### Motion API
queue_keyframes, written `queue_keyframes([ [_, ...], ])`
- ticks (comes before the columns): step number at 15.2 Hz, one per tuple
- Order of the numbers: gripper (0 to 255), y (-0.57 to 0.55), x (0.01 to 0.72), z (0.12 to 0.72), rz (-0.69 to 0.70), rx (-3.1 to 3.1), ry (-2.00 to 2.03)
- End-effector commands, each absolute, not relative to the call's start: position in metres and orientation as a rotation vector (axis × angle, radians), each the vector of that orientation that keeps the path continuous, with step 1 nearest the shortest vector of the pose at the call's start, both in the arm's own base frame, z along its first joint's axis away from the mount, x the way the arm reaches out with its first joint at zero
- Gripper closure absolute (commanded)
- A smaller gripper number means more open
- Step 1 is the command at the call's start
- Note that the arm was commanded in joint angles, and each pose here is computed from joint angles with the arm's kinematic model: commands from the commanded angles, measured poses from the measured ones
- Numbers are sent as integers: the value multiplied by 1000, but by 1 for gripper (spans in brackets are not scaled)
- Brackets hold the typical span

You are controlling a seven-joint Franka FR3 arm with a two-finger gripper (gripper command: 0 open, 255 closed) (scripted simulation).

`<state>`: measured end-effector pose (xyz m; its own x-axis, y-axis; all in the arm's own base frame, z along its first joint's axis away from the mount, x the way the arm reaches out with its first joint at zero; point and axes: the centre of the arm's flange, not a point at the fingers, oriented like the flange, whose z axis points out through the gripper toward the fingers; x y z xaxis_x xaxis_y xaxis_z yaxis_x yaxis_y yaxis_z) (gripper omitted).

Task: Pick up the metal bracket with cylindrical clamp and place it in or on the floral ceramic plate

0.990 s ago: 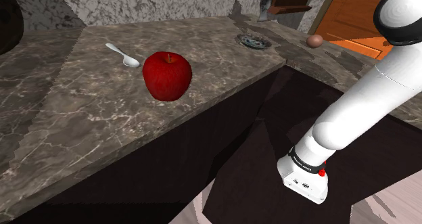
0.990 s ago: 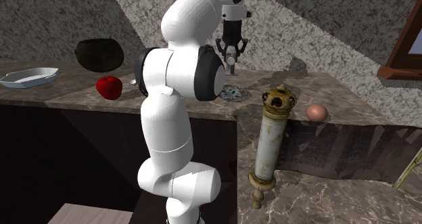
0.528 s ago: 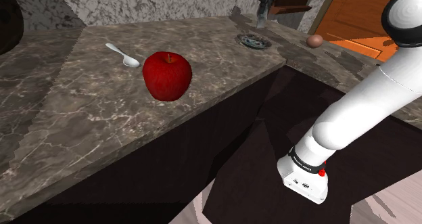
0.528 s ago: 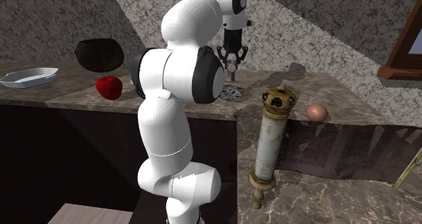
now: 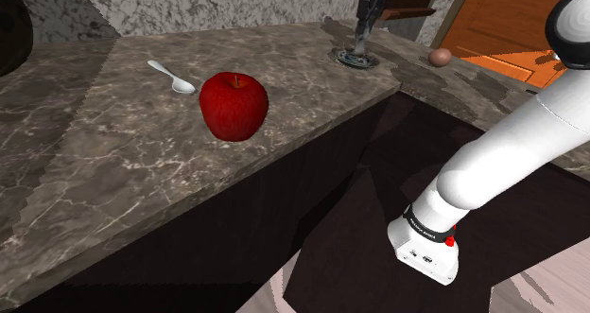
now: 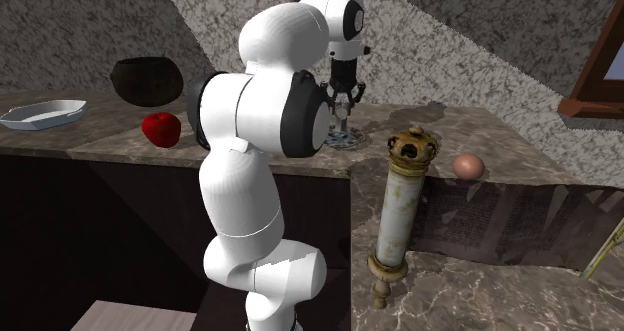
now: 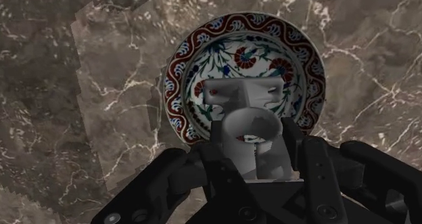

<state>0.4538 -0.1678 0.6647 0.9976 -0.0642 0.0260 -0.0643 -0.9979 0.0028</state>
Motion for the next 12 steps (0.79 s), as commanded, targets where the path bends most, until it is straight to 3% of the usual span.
queue_keyframes([
  [1, 255, -167, 454, 653, 41, 3136, -101],
  [9, 255, -167, 454, 653, 41, 3136, -101],
  [10, 0, -167, 454, 653, 41, 3136, -101],
  [12, 0, -167, 454, 653, 41, 3136, -101],
])
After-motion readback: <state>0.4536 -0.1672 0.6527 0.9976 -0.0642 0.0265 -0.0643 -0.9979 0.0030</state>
